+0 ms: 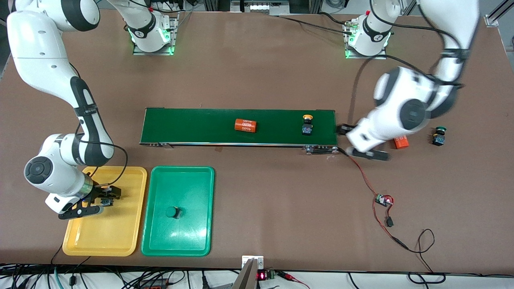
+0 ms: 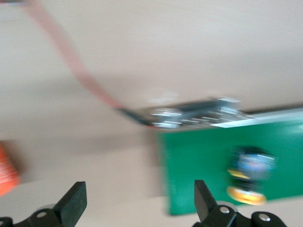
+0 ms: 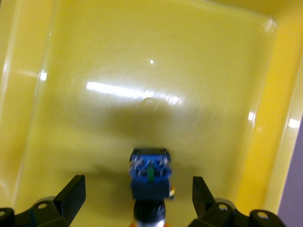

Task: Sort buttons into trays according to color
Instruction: 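Release the button in the yellow tray while the left gripper places its button, then raise the right gripper toward the belt while the left gripper reaches the cylinder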

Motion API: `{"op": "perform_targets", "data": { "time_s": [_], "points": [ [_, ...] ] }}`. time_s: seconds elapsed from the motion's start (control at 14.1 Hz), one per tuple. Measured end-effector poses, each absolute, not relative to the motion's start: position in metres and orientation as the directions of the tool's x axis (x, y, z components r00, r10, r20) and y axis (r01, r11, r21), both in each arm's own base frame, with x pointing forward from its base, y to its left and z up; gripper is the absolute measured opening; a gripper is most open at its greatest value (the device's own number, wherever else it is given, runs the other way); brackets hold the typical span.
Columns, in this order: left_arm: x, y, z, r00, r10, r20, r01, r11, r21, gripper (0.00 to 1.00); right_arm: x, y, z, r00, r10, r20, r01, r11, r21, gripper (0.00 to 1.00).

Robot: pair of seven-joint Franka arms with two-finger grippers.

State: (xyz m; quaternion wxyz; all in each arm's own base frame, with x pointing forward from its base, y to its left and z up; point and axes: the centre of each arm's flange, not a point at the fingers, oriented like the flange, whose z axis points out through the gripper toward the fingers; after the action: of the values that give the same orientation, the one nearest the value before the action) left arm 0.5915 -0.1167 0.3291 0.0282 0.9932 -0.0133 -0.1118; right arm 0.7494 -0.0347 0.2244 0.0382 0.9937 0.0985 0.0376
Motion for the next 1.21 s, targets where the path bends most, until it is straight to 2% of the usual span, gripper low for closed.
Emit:
{"op": "perform_targets", "data": {
  "time_s": [0.14, 0.28, 0.43, 0.57, 0.92, 1.21],
  "points": [
    [0.598, -0.034, 0.306, 0.962, 0.086, -0.259, 0.094, -0.995, 0.021, 1.0, 0.741, -0.02, 0.269, 0.983, 0.184, -0.016, 0.184, -0.98, 0.075, 1.0],
    [0.596, 0.003, 0.287, 0.946, 0.147, -0.291, 0.156, -0.988, 0.009, 1.0, 0.725, -0.008, 0.33, 0.984, 0.162, -0.073, 0.165, -0.986, 0.036, 1.0],
    [0.592, 0.022, 0.274, 0.932, 0.178, -0.315, 0.189, -0.982, 0.004, 1.0, 0.698, -0.002, 0.383, 0.984, 0.148, -0.102, 0.149, -0.989, 0.001, 1.0],
    [0.583, 0.047, 0.263, 0.915, 0.219, -0.338, 0.232, -0.973, -0.001, 1.0, 0.662, 0.002, 0.414, 0.982, 0.15, -0.117, 0.151, -0.988, 0.003, 1.0],
    [0.564, 0.09, 0.241, 0.882, 0.274, -0.383, 0.287, -0.958, -0.026, 1.0, 0.566, 0.011, 0.422, 0.979, 0.116, -0.168, 0.12, -0.993, 0.013, 1.0],
    [0.553, 0.098, 0.193, 0.867, 0.287, -0.406, 0.302, -0.953, -0.03, 1.0, 0.502, 0.012, 0.42, 0.977, 0.097, -0.192, 0.105, -0.994, 0.033, 1.0]
  ]
}}
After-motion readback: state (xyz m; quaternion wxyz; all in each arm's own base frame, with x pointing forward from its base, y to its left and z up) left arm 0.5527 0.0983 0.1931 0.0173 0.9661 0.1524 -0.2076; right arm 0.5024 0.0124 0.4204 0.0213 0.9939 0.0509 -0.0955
